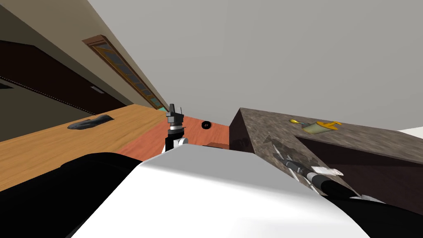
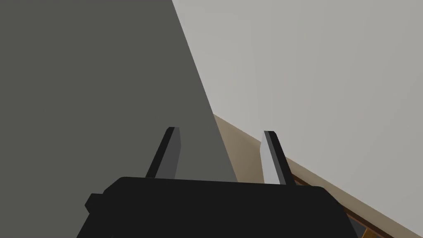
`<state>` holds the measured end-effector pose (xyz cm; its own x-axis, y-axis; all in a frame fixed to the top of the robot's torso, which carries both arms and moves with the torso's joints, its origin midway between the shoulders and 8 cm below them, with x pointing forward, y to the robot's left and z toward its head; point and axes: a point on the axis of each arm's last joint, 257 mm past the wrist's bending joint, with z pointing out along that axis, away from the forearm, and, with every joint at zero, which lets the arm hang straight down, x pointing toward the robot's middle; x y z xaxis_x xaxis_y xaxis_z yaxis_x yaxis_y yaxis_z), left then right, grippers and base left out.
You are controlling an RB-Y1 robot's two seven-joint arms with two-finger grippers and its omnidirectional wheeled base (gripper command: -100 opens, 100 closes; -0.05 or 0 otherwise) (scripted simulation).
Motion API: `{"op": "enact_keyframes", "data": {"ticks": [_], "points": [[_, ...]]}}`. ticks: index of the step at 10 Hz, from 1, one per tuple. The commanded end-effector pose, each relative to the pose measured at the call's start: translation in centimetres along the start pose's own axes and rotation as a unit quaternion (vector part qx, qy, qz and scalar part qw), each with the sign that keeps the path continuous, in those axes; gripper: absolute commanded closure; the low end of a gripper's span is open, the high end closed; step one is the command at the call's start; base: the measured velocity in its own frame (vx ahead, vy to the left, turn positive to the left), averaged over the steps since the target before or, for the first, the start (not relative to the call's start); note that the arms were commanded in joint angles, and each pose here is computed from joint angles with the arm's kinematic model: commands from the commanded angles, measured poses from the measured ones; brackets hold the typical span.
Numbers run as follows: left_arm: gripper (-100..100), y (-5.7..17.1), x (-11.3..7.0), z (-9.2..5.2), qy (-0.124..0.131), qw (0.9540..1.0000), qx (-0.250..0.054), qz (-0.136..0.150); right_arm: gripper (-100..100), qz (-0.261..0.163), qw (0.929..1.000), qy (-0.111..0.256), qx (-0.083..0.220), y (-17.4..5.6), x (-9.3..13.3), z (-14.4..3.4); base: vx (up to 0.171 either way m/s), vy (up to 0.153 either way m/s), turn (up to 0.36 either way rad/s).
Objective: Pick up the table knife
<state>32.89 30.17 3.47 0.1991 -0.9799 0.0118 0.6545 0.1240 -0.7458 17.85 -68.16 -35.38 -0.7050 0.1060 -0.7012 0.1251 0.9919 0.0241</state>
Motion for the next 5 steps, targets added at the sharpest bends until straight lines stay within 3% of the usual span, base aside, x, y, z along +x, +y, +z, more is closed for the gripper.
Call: {"op": "enact_keyframes", "data": {"ticks": [1,2,5], "points": [[0,0.0,0.0,0.0,0.000,1.0000,0.000,0.000,-100,0.010,0.9999,-0.006,0.006,-0.5,-0.1,-0.2,-0.051,0.011,0.095],[0,0.0,0.0,0.0,0.000,1.0000,0.000,0.000,-100,0.014,0.9998,-0.010,0.007,-0.5,-0.3,-0.2,-0.020,0.000,-0.023],[0,0.0,0.0,0.0,0.000,1.0000,0.000,0.000,-100,0.018,0.9993,0.002,0.031,-2.3,1.3,-1.2,-0.044,0.009,0.158]]}}
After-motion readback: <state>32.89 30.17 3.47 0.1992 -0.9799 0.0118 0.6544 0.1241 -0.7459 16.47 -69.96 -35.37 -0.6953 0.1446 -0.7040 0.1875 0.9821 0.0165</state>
